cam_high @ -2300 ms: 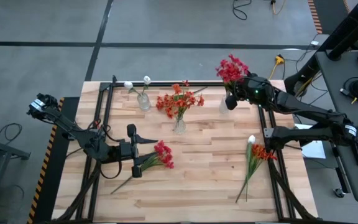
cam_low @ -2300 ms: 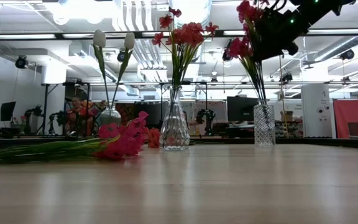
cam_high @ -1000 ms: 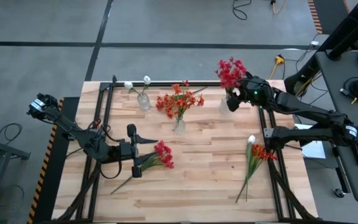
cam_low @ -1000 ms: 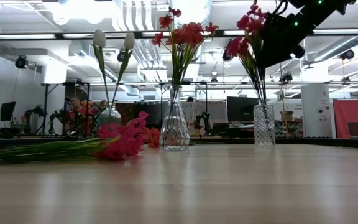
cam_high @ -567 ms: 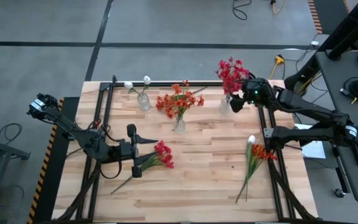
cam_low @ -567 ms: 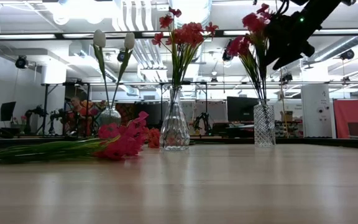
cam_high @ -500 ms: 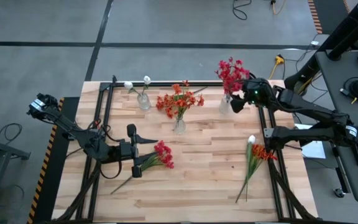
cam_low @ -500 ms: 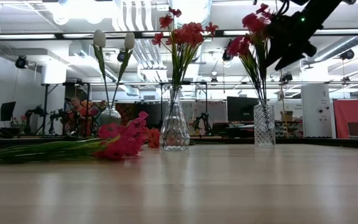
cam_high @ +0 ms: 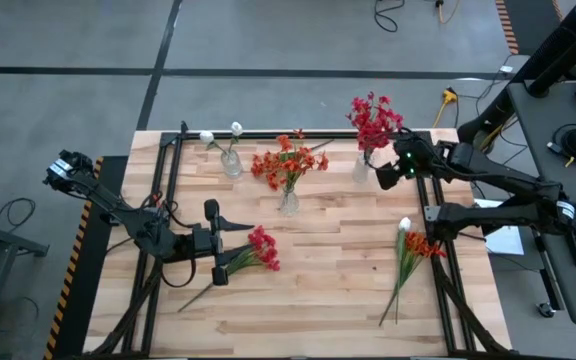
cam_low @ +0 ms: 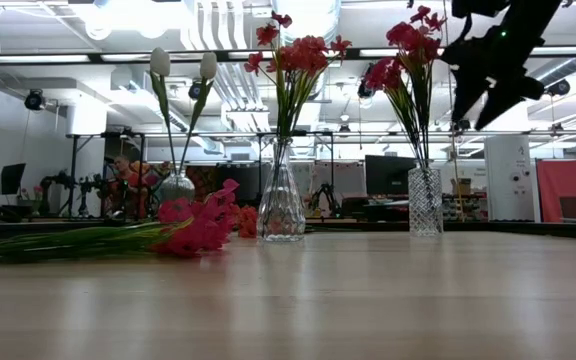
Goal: Sort flowers into vase by color
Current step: Put the white tulip into the top left transparent vase
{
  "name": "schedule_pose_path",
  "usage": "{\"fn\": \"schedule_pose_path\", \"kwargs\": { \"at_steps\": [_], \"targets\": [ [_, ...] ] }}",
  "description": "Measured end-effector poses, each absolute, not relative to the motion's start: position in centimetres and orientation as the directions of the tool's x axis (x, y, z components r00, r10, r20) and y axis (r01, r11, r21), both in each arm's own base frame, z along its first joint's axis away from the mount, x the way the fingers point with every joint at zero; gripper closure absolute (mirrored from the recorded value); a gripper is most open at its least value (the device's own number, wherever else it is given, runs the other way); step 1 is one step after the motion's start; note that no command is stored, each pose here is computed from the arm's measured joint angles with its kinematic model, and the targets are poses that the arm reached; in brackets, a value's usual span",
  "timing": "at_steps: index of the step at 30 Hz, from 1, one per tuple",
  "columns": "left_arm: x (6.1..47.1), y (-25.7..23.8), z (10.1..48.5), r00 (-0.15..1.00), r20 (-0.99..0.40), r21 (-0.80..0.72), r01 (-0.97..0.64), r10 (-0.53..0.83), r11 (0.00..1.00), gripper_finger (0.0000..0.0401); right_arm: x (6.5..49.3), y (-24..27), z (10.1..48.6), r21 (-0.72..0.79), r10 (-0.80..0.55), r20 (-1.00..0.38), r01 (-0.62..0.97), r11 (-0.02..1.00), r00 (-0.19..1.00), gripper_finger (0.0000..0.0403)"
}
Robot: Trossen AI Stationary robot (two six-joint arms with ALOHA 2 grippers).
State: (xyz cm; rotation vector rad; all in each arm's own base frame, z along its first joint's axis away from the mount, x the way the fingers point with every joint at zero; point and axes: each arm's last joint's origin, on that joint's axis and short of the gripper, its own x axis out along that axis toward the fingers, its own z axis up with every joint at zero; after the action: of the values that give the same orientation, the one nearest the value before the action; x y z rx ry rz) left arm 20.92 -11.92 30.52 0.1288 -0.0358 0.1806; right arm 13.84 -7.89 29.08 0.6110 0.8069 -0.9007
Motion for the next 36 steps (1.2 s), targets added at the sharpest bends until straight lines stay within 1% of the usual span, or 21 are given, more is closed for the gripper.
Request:
{"fn": "schedule_pose_path", "kwargs": {
  "at_steps": [3, 7, 13, 16, 20, 25, 29, 36],
  "targets": [
    [20.9, -11.9, 30.4, 0.978, 0.036, 0.126, -0.209, 0.206, 0.970, 0.0236, 13.7, -6.6, 28.6, 0.180, -0.338, -0.870, 0.870, 0.459, 0.358, 0.0132],
    [20.6, -11.7, 29.8, 0.964, -0.018, 0.129, -0.259, 0.264, 0.957, 0.0236, 13.9, -4.2, 28.1, 0.193, -0.248, -0.909, 0.866, 0.461, 0.334, 0.0138],
    [19.8, -11.2, 30.0, 0.969, -0.051, 0.041, -0.239, 0.241, 0.970, 0.0236, 14.5, -0.5, 27.7, 0.250, -0.153, -0.921, 0.843, 0.477, 0.359, 0.0135],
    [19.5, -11.0, 30.0, 0.969, -0.067, 0.043, -0.234, 0.236, 0.971, 0.0236, 14.9, 1.3, 27.3, 0.255, -0.113, -0.932, 0.845, 0.470, 0.344, 0.0137],
    [19.6, -11.0, 29.8, 0.968, -0.080, 0.055, -0.233, 0.237, 0.971, 0.0236, 15.6, 3.5, 26.5, 0.234, -0.073, -0.950, 0.848, 0.475, 0.303, 0.0140],
    [19.6, -11.0, 29.8, 0.968, -0.081, 0.055, -0.232, 0.236, 0.971, 0.0236, 16.4, 5.6, 25.2, 0.170, -0.040, -0.975, 0.855, 0.490, 0.217, 0.0136],
    [19.6, -11.0, 29.8, 0.968, -0.079, 0.054, -0.233, 0.237, 0.971, 0.0236, 16.9, 6.8, 24.2, 0.123, 0.010, -0.991, 0.873, 0.472, 0.134, 0.0127],
    [19.6, -11.0, 29.8, 0.968, -0.079, 0.054, -0.233, 0.237, 0.971, 0.0236, 17.6, 7.8, 22.7, 0.039, 0.014, -0.999, 0.900, 0.434, 0.036, 0.0111]
  ]
}}
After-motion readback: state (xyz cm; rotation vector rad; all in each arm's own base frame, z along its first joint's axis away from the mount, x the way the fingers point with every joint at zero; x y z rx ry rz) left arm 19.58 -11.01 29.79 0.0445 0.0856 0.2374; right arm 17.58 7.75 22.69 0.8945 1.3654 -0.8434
